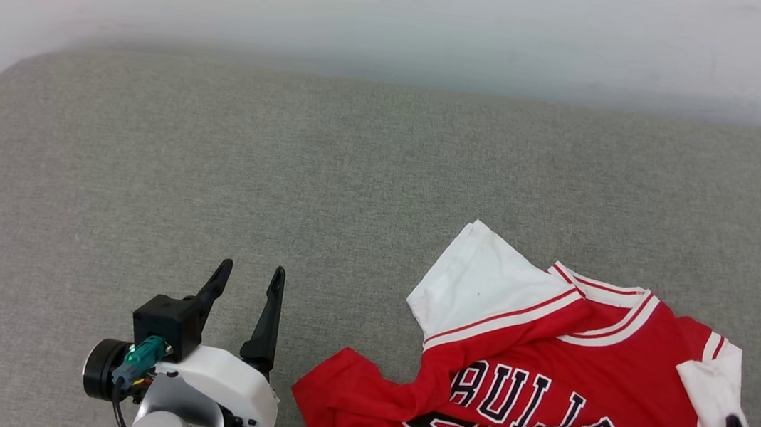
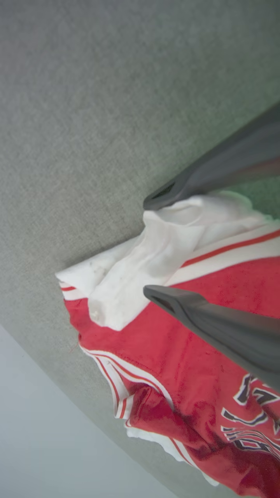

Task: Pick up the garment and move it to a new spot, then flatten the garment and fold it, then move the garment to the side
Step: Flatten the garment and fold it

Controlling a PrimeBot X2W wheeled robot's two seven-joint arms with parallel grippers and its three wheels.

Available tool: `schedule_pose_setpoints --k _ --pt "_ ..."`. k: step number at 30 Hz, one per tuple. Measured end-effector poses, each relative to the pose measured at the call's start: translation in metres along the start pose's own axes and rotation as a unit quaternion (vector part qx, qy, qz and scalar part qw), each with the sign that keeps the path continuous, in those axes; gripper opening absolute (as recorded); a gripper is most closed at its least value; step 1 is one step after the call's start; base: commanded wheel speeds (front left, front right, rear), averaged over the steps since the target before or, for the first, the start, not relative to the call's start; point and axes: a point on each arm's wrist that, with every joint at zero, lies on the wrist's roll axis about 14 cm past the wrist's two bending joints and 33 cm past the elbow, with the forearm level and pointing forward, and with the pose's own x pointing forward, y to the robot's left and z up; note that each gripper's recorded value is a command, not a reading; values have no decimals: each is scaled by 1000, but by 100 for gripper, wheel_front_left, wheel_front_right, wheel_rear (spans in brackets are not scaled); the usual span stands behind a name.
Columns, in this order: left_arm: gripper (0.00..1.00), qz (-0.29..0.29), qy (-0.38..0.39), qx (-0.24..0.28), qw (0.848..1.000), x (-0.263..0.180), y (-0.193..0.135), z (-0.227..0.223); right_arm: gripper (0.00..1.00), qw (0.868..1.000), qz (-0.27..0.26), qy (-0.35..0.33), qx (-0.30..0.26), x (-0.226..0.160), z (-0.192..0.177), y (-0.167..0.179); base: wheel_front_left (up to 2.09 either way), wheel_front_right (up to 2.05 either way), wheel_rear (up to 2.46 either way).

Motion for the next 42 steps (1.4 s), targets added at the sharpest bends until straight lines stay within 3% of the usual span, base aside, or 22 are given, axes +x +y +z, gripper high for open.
schedule_pose_setpoints --k 5,9,13,17,27,36,37,38,42 --pt "100 3 0 0 1000 -8 1 1 100 991 38 -98 -83 -5 40 29 0 0 0" --pt "100 6 -5 0 1000 -14 3 5 100 978 66 -124 -154 -15 52 53 0 0 0" --pt "100 7 -4 -1 1000 -15 2 4 100 984 45 -37 -169 -16 30 36 0 0 0" --pt "100 5 -2 -3 1000 -12 0 3 100 980 21 42 -192 -14 24 16 0 0 0" --pt "100 1 8 -10 1000 10 0 -8 100 953 28 159 -258 25 27 21 0 0 0" --pt "100 21 33 -13 999 18 14 -29 100 923 25 284 -259 48 -21 11 0 0 0" --pt "100 24 34 -12 999 18 16 -30 45 923 27 288 -253 48 -23 11 0 0 0" --pt "100 25 35 -12 999 18 17 -31 4 923 27 288 -253 49 -24 11 0 0 0" --pt "100 24 36 -11 999 20 19 -30 0 933 44 264 -240 50 -20 21 0 0 0"
